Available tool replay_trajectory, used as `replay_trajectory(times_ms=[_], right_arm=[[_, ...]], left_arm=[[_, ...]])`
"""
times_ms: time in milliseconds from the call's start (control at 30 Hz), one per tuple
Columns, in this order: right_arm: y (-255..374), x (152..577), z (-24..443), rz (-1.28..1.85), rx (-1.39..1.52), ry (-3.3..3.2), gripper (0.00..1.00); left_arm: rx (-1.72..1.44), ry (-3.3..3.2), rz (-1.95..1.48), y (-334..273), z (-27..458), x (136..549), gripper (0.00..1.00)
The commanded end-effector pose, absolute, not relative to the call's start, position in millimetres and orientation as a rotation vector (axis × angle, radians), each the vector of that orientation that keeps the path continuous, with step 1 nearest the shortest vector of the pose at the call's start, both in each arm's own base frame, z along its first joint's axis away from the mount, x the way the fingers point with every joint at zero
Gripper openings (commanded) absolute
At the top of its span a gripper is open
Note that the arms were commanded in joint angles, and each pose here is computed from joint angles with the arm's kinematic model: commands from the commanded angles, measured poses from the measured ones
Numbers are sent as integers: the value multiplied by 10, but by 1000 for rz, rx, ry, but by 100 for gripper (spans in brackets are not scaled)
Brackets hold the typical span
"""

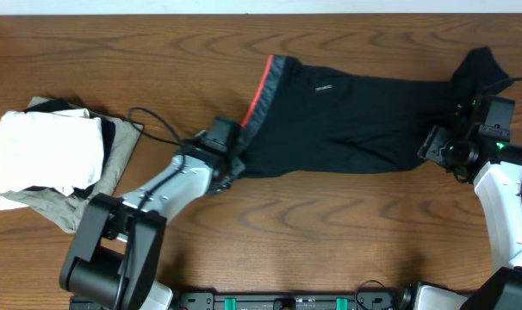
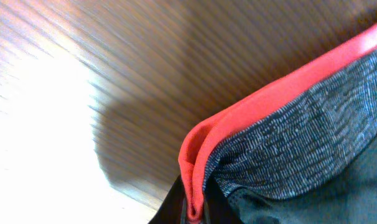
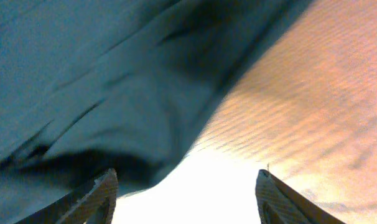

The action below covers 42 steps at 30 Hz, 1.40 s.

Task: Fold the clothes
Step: 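Grasp the waistband corner with the left gripper and pull it left, then move the right gripper to the pant leg cuffs at the right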

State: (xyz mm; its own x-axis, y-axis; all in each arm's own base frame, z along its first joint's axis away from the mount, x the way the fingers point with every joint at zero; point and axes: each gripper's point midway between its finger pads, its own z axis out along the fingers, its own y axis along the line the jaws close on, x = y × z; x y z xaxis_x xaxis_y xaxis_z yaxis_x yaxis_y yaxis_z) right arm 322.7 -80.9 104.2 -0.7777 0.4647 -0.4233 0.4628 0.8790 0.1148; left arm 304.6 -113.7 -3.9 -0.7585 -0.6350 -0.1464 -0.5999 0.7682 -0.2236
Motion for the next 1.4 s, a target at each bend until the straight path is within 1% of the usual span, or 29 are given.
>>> replay_trajectory(times_ms=[0,167,300,533,800,933,967,1000,1067,1133,1200,1233,1367], right_arm=[[-1109,3239,1152,-150,808,2506,73],[-1303,3417,1020,-141,851,2460,81],[-1464,3546,759,-125,858,2472,83],[-1758,3762,417,-67,917,2412,83],[-1825,3866,-57,-16,938,2432,83],[-1839,3929,-172,-8,931,2422,81],[-1833,3944,-183,0,927,2420,78],[-1828,3955,-194,7,924,2418,73],[-1830,3980,-194,13,919,2410,59],[-1839,3998,-181,12,915,2401,37],[-1852,4015,-166,11,912,2391,10],[-1856,4016,-157,11,913,2390,1],[-1854,3957,-66,10,924,2398,1]], left_arm=[[-1036,2769,-32,-680,-247,2885,6],[-1119,2732,-21,-431,-245,2944,6],[-1098,2740,-13,-371,-245,2952,6],[-1067,2749,-13,-378,-243,2959,5],[-1063,2736,-25,-385,-237,2996,6],[-1061,2730,-30,-388,-235,3012,6],[-1060,2728,-32,-389,-233,3018,6],[-1060,2728,-33,-391,-233,3021,6],[-1060,2727,-33,-390,-232,3022,6],[-1060,2727,-33,-389,-233,3022,6],[-1060,2727,-33,-389,-232,3022,6],[-1060,2727,-33,-389,-232,3022,6],[-1060,2728,-32,-389,-233,3020,6]])
